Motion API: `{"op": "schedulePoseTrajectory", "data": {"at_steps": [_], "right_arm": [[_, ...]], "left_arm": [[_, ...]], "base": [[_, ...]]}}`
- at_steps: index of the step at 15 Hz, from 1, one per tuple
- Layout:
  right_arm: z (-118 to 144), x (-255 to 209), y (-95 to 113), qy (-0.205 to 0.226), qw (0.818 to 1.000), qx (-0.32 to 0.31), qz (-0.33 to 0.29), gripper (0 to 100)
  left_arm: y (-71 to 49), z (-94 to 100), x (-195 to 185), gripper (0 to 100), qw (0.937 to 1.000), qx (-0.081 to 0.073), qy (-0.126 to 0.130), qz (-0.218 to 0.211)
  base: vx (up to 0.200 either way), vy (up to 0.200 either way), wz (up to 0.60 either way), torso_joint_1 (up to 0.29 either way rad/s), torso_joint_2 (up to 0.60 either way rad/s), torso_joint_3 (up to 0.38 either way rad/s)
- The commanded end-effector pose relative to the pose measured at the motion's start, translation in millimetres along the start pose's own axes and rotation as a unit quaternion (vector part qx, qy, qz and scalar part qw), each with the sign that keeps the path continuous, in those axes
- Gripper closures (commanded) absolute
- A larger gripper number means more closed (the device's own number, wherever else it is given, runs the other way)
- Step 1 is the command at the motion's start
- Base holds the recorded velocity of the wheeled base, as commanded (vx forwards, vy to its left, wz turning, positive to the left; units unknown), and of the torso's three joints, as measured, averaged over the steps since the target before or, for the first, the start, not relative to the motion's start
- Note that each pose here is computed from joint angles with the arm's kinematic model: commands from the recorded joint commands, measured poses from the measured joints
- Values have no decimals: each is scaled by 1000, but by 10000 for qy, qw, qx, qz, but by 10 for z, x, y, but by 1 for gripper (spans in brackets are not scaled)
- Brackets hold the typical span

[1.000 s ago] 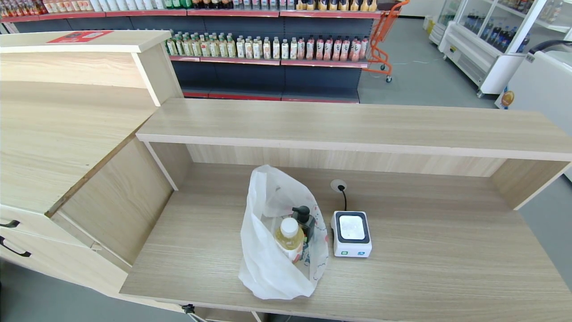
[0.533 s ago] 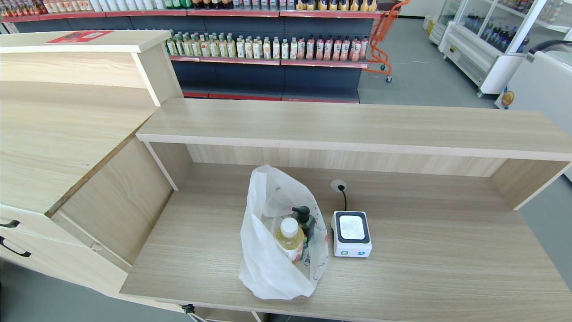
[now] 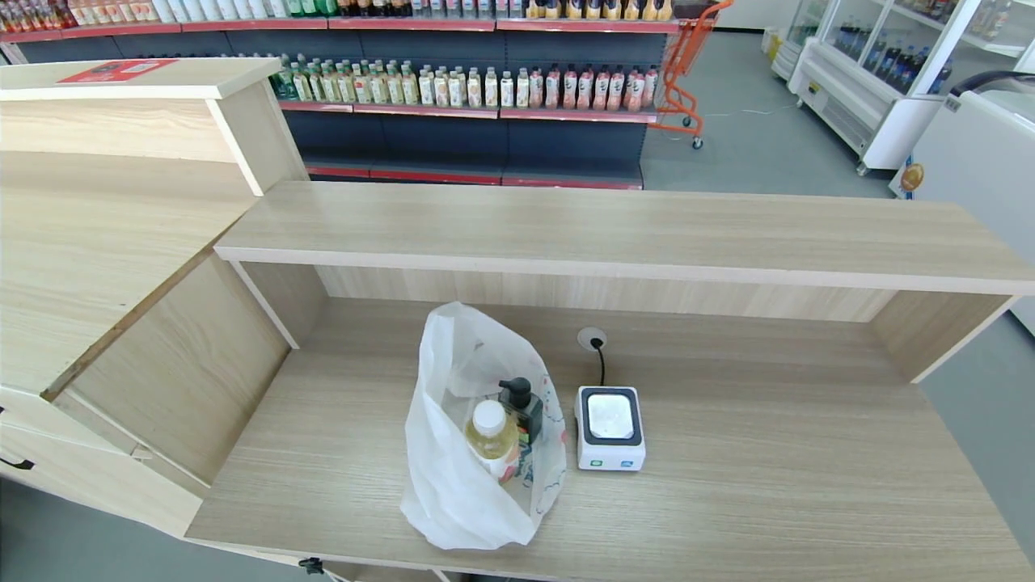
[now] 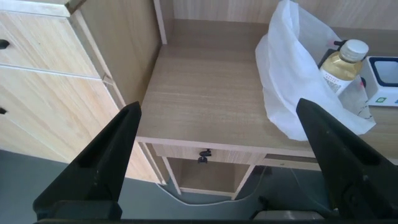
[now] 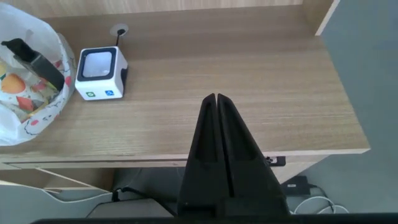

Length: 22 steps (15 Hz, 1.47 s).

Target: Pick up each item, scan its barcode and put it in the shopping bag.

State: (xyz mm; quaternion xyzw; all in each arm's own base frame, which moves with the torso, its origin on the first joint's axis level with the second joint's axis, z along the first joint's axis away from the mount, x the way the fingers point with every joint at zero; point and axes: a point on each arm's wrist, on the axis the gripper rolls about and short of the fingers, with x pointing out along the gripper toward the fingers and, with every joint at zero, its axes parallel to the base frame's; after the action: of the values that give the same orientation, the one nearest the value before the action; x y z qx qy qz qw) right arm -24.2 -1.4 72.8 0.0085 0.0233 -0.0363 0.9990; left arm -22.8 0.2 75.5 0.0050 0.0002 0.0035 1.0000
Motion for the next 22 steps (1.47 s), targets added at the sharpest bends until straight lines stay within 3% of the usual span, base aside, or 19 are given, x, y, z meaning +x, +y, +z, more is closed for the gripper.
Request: {"op": "schedulePoseTrajectory", "data": {"at_steps": [1,5,10,22], "right_arm": [[2,3,0,17,10000,-9,0,100],[2,3,0,17,10000,-2,0,100],[2,3,0,17,10000,-2,-8,100],[2,3,0,17,10000,-2,-8,100]], "left_arm": [[0,0,0,0,10000,-4,-2,3],[0,0,0,0,10000,-27,-2,-4],[0,0,0,0,10000,-19,-2,-4],[0,0,0,0,10000,-19,-2,-4]], "base": [[0,-200,0,-7,-2,2],[0,0,0,0,0,0],[200,0,0,0,-3,-1],[0,0,0,0,0,0]]}}
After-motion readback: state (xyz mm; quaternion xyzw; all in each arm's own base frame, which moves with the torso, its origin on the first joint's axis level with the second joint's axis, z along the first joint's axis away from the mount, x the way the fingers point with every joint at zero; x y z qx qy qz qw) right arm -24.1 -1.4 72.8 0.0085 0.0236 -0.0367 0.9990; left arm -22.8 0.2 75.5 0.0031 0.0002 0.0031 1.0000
